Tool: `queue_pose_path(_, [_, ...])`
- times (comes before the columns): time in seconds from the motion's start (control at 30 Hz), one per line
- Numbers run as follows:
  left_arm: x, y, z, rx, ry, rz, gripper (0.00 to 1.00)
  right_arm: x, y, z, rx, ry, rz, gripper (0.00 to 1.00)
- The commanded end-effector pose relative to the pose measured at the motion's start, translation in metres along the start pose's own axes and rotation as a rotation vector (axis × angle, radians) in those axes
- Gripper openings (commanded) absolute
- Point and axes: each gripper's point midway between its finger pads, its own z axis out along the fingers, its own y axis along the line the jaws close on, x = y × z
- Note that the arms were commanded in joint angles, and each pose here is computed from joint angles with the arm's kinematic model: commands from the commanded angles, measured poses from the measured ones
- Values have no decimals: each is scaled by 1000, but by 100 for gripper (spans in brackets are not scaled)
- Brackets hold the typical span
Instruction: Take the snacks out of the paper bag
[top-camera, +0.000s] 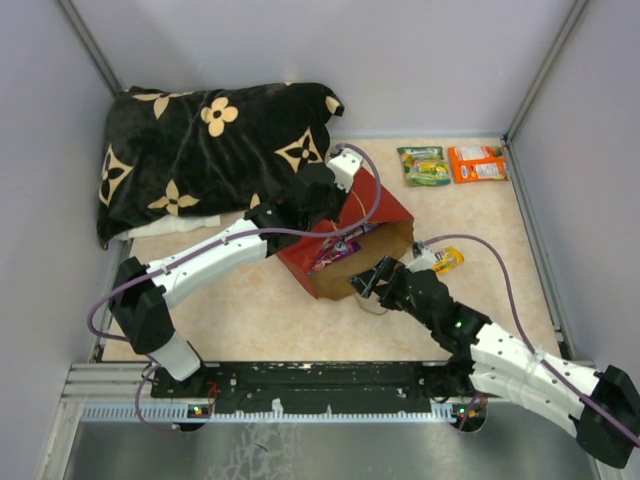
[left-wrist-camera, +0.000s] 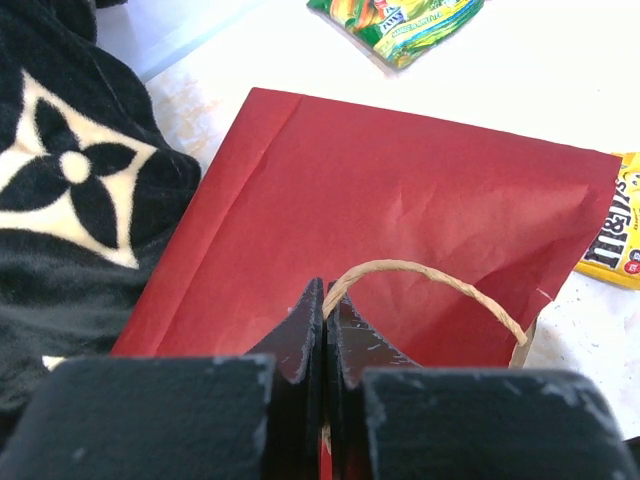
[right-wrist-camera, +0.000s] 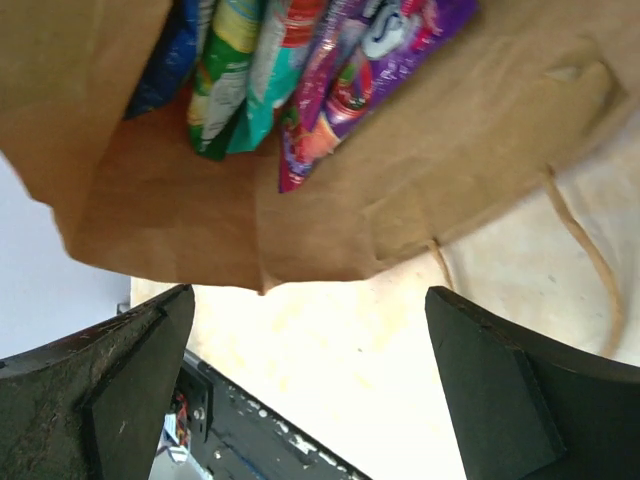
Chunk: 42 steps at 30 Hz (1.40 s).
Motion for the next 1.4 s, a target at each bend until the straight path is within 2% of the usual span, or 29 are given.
queue_pose_path(0.0, [-7,-6,2,21,-16,-3,0,-10,-2,-4,-23,-89,114,99])
queue_pose_path(0.33, [-17,-11,-5,57,-31,-27,0,-26,0,-9,-140,-220,314,99])
queue_pose_path(0.5, [-21,-17,-7,88,-36,-47,0,-38,2,-13,-150,-271,372,85])
queue_pose_path(0.6, [-26,-20,-11,116,-43,-65,0,-38,-4,-14,-100,-267,387,82])
queue_pose_path(0.83, [-35,-18,-19,117,-67,-78,0,-27,-16,-5,-20,-225,451,83])
queue_pose_path(0.9, [-30,-20,-15,120,-48,-70,0,-21,-9,0,-4,-199,412,83])
queue_pose_path(1.03, [-31,-27,-13,154,-21,-77,0,22,11,14,-33,-166,371,84])
queue_pose_path(1.13, [-35,-25,-17,149,-33,-76,0,48,36,26,-90,-80,340,85])
queue_pose_path(1.23, [-35,-23,-18,143,-35,-69,0,36,41,14,-203,-115,355,87])
queue_pose_path(1.33, [-35,-21,-17,132,-34,-62,0,8,13,-4,-152,-165,313,91])
queue_pose_path(1.37, [-36,-20,-18,132,-35,-61,0,-13,3,-13,-134,-228,312,93])
